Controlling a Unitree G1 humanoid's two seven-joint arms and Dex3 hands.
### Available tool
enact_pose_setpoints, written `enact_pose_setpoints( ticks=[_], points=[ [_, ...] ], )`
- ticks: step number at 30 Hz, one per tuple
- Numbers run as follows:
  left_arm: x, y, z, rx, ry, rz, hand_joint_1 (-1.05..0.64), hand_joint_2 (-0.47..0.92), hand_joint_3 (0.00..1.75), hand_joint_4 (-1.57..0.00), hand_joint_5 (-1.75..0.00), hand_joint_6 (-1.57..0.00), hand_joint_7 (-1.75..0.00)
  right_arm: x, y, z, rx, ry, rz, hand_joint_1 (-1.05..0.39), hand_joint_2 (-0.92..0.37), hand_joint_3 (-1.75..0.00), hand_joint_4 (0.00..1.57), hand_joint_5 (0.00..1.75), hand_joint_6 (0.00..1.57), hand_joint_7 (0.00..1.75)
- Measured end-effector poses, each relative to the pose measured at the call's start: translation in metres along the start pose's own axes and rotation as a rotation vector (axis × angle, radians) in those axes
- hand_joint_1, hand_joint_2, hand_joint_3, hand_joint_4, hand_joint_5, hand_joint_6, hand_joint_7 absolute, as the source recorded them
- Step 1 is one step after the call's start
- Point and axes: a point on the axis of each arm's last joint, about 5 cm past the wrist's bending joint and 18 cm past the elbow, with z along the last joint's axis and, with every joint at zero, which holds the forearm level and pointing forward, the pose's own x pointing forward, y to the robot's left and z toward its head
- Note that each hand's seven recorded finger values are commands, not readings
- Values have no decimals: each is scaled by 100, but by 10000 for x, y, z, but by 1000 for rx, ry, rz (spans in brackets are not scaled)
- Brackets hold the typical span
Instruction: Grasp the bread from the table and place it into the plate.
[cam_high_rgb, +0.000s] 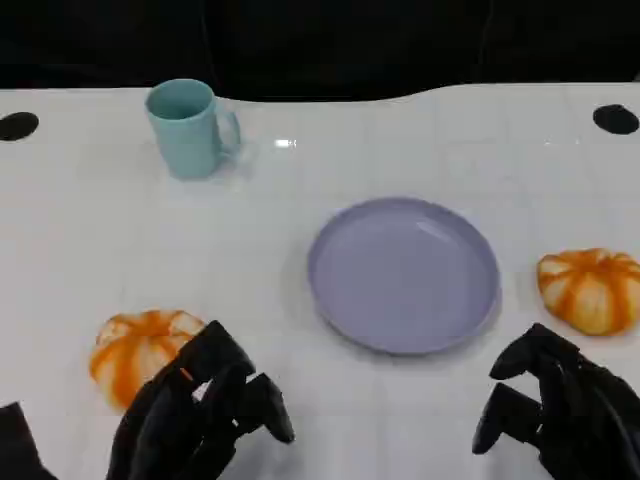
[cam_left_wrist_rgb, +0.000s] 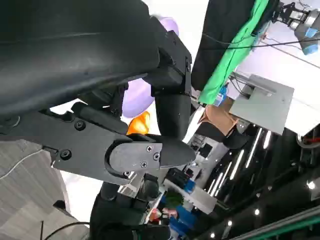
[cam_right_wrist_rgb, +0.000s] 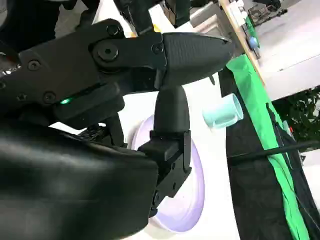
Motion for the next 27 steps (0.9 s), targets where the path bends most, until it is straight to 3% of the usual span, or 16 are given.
enact_pose_setpoints(
  ticks=[21, 24, 25, 27],
  points=[
    [8, 18, 27, 2, -6, 8, -56, 92, 39, -68, -175, -43, -174, 4, 3, 4, 1, -1, 2, -52, -92, -41, 63, 175, 44, 164],
    [11, 20, 29, 4, -6, 8, -56, 92, 42, -60, -174, -51, -141, 4, 3, 5, 1, -2, 2, -52, -92, -42, 63, 175, 44, 164],
    [11, 20, 32, 14, -7, 9, -56, 92, 41, -58, -170, -52, -130, 4, 3, 5, 2, -1, 2, -52, -92, -42, 63, 175, 43, 164],
    [11, 20, 50, 59, -15, 12, -54, 92, 36, -56, -154, -60, -93, 5, 4, 4, 3, 0, 1, -52, -92, -42, 63, 175, 44, 164]
  ],
)
